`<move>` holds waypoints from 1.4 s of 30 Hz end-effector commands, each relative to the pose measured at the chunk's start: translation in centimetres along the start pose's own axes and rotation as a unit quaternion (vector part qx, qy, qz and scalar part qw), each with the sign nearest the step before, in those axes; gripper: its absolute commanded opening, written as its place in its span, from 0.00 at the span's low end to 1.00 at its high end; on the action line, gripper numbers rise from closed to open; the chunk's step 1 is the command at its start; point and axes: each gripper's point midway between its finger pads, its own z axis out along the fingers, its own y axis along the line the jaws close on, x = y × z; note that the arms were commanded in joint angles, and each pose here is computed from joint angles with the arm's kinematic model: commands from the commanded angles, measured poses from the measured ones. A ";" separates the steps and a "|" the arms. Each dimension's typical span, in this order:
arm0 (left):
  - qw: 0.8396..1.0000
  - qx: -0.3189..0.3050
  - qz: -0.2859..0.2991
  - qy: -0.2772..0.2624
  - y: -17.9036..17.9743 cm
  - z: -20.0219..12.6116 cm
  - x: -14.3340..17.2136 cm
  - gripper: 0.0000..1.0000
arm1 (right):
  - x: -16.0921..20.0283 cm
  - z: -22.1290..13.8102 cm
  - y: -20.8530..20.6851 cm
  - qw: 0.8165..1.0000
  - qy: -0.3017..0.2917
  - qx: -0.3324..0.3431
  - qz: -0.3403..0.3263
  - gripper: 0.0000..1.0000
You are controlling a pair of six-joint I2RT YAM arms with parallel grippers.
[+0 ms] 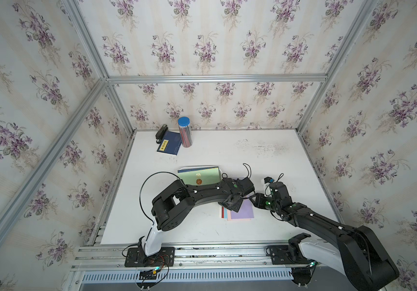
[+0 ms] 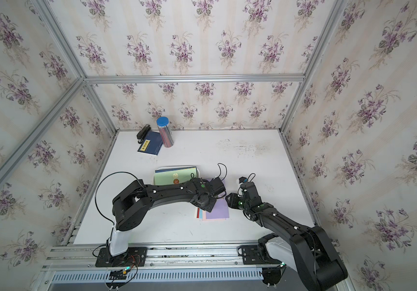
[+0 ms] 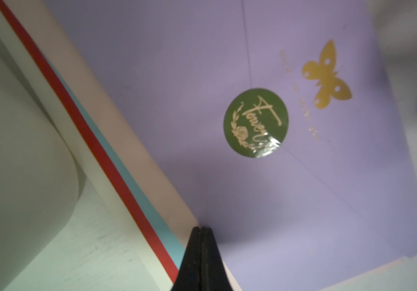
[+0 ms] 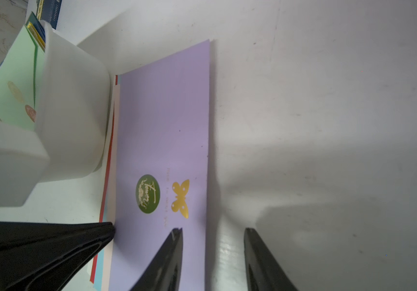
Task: Put the sealed envelopes into the storage box
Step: Pick up the envelope from the center of the board.
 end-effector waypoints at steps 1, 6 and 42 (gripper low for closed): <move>1.000 -0.009 -0.003 0.006 0.3 0.4 0.2 0.00 | -0.1 0.2 0.5 1.000 0.005 -0.013 0.004 0.44; 1.000 -0.002 -0.001 0.006 0.0 0.7 0.1 0.00 | 0.1 0.7 0.8 1.000 0.019 -0.020 0.007 0.43; 1.000 0.015 0.004 -0.017 -0.2 -0.5 -0.2 0.00 | -0.8 -0.4 6.1 0.988 0.043 -0.146 0.034 0.10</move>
